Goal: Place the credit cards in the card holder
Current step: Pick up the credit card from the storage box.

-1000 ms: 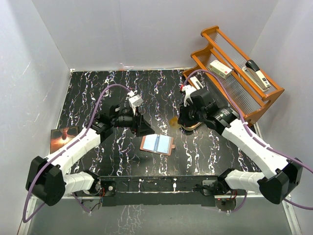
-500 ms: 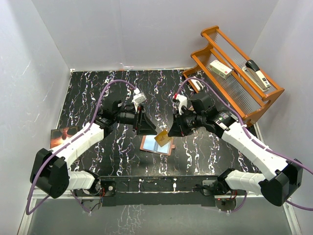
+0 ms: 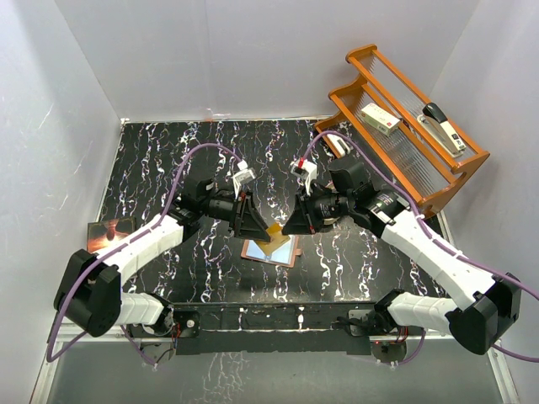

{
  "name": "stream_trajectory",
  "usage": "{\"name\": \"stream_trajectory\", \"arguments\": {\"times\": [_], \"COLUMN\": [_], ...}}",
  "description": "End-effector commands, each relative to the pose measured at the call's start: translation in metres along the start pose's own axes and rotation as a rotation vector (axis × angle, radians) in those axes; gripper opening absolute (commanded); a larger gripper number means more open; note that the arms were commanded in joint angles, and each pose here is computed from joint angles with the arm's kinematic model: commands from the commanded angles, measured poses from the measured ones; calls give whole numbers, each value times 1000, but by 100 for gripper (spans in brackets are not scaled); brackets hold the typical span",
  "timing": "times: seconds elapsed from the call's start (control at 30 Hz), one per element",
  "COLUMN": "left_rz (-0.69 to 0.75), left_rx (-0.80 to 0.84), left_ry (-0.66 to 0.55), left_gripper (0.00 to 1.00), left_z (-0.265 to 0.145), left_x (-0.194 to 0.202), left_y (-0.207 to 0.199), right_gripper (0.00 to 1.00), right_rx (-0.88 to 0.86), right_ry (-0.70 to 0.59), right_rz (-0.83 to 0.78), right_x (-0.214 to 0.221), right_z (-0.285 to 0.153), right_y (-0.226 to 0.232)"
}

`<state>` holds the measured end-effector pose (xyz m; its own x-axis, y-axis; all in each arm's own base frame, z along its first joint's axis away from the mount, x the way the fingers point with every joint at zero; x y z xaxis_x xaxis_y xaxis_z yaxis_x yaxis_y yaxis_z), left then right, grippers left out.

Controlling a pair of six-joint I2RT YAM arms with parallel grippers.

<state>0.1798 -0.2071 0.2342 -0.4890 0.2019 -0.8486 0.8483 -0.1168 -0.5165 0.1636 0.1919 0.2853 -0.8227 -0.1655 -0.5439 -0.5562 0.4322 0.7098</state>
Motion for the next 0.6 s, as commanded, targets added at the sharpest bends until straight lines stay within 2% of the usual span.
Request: {"name": "stream_trajectory", "arguments": {"times": [0.0, 0.17, 0.27, 0.43, 0.57], "left_rz": [29, 55, 62, -12, -121], "left_rx": [69, 26, -43, -250, -441], "left_ry": [10, -7, -4, 54, 82], "left_gripper": [32, 2, 0, 0, 0], "left_z": [1, 1, -1, -4, -6], "left_x": [-1, -3, 1, 21, 37], "left_y": [-10, -13, -11, 6, 25], "right_gripper": [0, 0, 2, 32, 39], "right_rx": [-99, -78, -17, 85, 195], "right_ry": [-43, -36, -69, -185, -238], "right_rz": [-43, -24, 7, 125, 271], "right_x": [-5, 0, -1, -3, 0], "right_z": [0, 2, 2, 2, 10], "right_y": [10, 5, 1, -6, -22]}}
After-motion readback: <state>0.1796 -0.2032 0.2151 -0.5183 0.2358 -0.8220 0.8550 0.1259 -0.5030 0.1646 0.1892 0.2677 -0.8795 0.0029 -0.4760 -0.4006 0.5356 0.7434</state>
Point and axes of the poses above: each gripper's point midway between its finger pads, its own z axis out along the fingers, its own y axis along the line the jaws close on, x = y × z, the point moved 9 cm from there along -z, back along the fingers, and after that the axes turned 15 degrees about z, right-handed, at the moved point
